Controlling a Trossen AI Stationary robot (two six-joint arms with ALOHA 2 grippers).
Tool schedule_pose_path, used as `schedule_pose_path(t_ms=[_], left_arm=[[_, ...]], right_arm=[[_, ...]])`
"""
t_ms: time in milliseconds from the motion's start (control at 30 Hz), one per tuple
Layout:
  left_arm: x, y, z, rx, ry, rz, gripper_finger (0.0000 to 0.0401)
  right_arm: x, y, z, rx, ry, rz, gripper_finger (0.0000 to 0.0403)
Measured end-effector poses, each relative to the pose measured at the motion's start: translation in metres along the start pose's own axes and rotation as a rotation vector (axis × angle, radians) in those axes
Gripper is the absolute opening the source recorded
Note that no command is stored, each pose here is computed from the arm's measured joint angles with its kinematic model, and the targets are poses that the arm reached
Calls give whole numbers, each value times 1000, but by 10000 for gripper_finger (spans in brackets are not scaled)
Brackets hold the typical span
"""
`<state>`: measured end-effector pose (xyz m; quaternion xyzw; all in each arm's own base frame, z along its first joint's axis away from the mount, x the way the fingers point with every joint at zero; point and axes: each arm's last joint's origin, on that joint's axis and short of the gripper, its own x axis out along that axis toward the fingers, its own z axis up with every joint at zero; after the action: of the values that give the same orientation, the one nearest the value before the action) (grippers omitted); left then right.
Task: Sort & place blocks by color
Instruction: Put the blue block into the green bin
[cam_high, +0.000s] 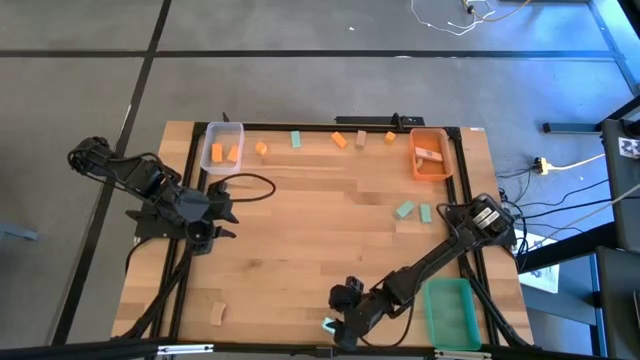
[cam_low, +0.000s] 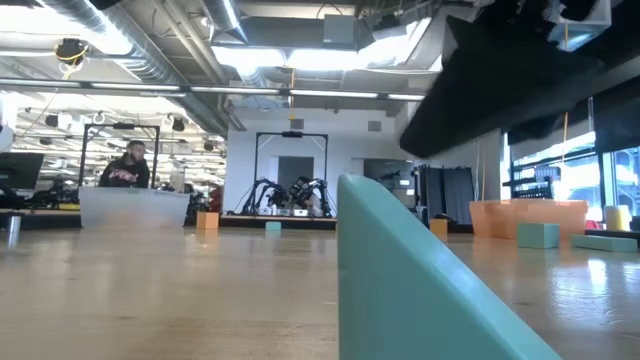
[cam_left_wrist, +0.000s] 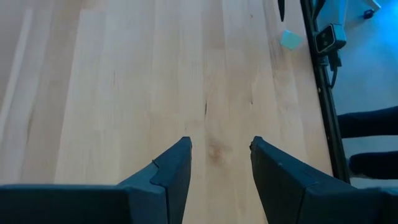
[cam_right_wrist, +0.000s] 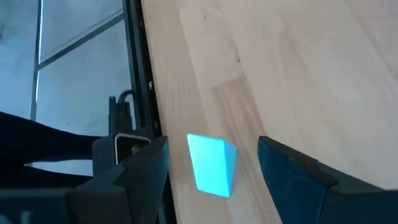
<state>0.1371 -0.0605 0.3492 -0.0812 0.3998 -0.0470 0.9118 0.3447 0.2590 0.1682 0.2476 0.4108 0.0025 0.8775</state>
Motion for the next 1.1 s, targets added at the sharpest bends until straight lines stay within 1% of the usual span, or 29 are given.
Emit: schedule_pose_path(t_ms=[200,300,600,733,867,1100], left_arm=[[0,0,0,0,1,1,153],[0,0,0,0,1,1,153],[0,0,0,-1,1,1,153],[0,0,0,-1,1,1,153],[0,0,0,-2,1,0,153],[0,0,0,0,3,1,153]], right_arm=[[16,0,-9,11,15,34,246],[20,-2,-11,22,19,29,246],[21,-2,-11,15,17,30,246],[23,-3,-12,5,3,14,246],[29,-6,-16,-4,11,3,246],[45,-10,-25,17,34,13,246]])
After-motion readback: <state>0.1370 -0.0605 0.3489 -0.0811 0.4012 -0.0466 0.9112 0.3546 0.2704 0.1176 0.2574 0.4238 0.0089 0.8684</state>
